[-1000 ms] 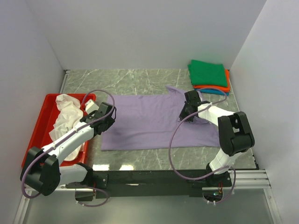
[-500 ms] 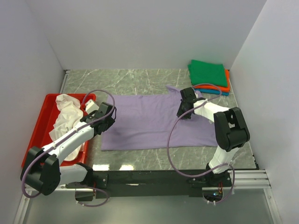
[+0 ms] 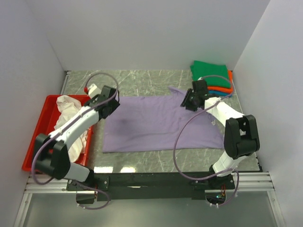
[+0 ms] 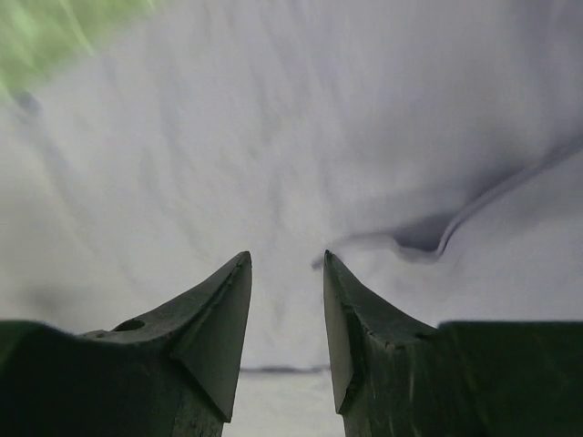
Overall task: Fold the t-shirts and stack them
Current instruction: Fold the tshirt
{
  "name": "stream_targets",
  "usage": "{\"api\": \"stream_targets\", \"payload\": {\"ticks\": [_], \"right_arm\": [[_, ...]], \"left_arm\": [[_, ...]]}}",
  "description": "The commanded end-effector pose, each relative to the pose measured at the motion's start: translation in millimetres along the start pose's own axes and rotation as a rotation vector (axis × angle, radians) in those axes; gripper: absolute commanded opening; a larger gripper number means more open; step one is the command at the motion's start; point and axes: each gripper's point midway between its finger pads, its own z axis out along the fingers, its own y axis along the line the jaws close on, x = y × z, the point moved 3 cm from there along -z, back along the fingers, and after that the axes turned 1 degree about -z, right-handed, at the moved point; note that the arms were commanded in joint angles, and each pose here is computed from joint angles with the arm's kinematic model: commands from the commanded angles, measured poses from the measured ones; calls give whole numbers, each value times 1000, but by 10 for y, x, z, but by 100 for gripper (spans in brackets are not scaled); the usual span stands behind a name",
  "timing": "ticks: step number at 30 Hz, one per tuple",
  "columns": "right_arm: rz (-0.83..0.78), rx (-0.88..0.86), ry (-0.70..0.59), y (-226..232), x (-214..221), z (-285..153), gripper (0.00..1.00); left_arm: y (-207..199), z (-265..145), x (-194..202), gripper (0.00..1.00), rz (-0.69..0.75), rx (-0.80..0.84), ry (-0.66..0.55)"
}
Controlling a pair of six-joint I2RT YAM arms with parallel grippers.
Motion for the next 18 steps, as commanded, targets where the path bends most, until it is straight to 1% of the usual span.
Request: {"api": "stream_targets", "payload": {"ticks": [1, 2, 3, 4, 5, 6, 7, 8, 9, 11, 12, 13, 14, 15, 16, 17, 18], "right_arm": [[57, -131, -137, 182, -572, -338, 44], [79, -140, -143, 165, -615, -363, 44], [86, -170, -142, 187, -646, -384, 44], [110, -174, -156, 121, -721, -407, 44], [127, -186, -164, 116, -758, -431, 43], [135, -208, -170, 121, -799, -455, 43], [148, -208, -176, 72, -843, -455, 43], [158, -220, -180, 74, -885, -463, 43], [164, -226, -183, 61, -916, -468, 43], [181, -239, -185, 30, -993, -460, 43], [185, -245, -189, 23, -1024, -453, 43], [187, -257, -186, 30, -1039, -449, 43], [196, -260, -186, 19, -1055, -447, 43], [194, -270, -188, 38, -1073, -445, 43], [194, -276, -188, 45, -1086, -442, 43], [191, -277, -185, 51, -1083, -434, 43], [192, -275, -185, 52, -1092, -428, 43]], "left_arm": [[-368, 48, -330, 62, 2, 25, -55], [-410, 103, -356, 60, 3, 18, -55], [-410, 259, -344, 55, 13, -16, -41], [-441, 331, -361, 53, 8, -27, -30], [-544, 353, -476, 52, -7, -22, -29], [-540, 528, -416, 50, 10, -63, -12], [-679, 546, -527, 49, -4, -52, -25], [-700, 629, -544, 48, -4, -68, -20], [-655, 810, -440, 48, 25, -124, 5], [-749, 1031, -436, 48, 31, -153, 16], [-731, 1090, -429, 48, 39, -181, 24], [-837, 1123, -495, 48, 29, -167, 11], [-788, 1288, -416, 47, 45, -200, 28], [-790, 1347, -401, 47, 51, -211, 36], [-868, 1370, -463, 47, 44, -205, 29], [-801, 1511, -386, 47, 56, -246, 43], [-800, 1557, -385, 47, 59, -257, 47]]}}
